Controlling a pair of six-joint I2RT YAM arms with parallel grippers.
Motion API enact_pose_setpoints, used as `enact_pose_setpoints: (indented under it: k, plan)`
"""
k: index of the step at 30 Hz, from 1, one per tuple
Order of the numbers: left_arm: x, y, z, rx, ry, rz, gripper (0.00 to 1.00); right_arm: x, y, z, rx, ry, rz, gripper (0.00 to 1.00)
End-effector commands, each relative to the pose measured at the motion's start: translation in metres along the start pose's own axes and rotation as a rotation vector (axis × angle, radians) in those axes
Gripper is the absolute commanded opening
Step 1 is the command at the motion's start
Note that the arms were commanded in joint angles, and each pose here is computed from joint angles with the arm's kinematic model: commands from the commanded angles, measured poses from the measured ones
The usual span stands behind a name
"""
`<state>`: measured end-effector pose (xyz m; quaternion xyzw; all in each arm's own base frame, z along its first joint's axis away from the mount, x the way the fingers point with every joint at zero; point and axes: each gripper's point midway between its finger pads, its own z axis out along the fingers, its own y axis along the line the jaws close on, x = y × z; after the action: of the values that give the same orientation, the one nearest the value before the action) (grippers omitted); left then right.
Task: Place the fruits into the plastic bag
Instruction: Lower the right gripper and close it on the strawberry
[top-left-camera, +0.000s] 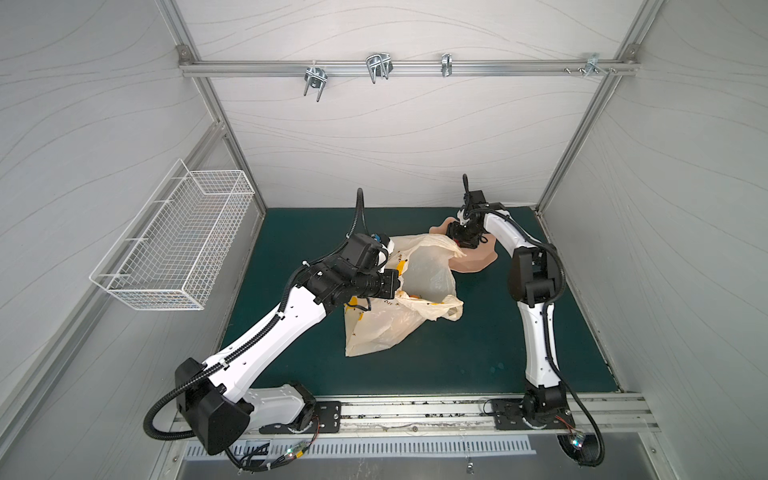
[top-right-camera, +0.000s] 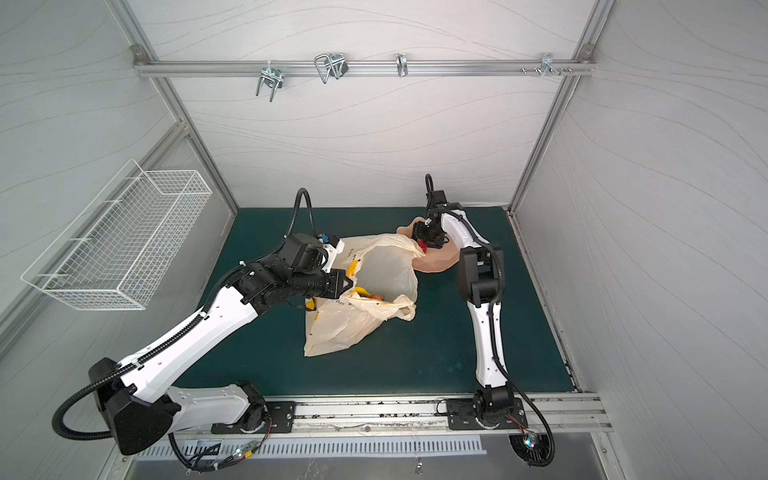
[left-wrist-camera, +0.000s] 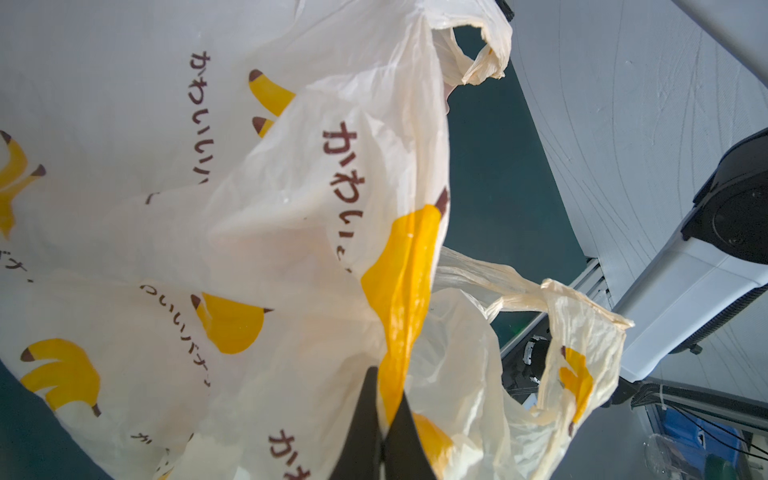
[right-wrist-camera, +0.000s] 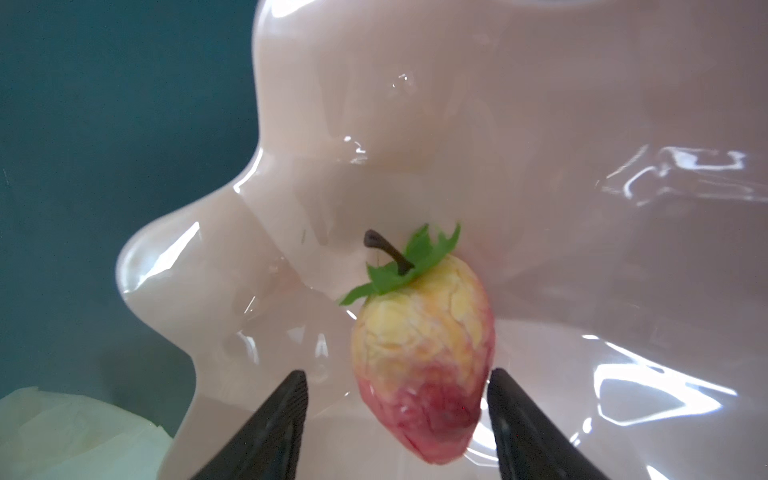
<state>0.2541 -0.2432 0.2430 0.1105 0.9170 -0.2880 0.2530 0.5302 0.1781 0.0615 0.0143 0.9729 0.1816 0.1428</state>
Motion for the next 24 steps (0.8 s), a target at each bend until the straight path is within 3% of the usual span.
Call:
enact_pose_setpoints:
  k: [1, 11, 24]
  plan:
    - [-0.006, -0.004, -0.011, 0.004, -0.042, 0.000, 0.00, 0.005, -0.008, 0.006, 0.039, 0.033, 0.004, 0.68]
    - [-0.005, -0.001, -0.017, -0.006, -0.057, -0.010, 0.00, 0.012, -0.026, 0.014, 0.140, 0.065, -0.003, 0.61]
    - [-0.001, -0.001, -0.018, -0.004, -0.054, -0.011, 0.00, 0.014, -0.026, 0.009, 0.165, 0.061, -0.010, 0.47]
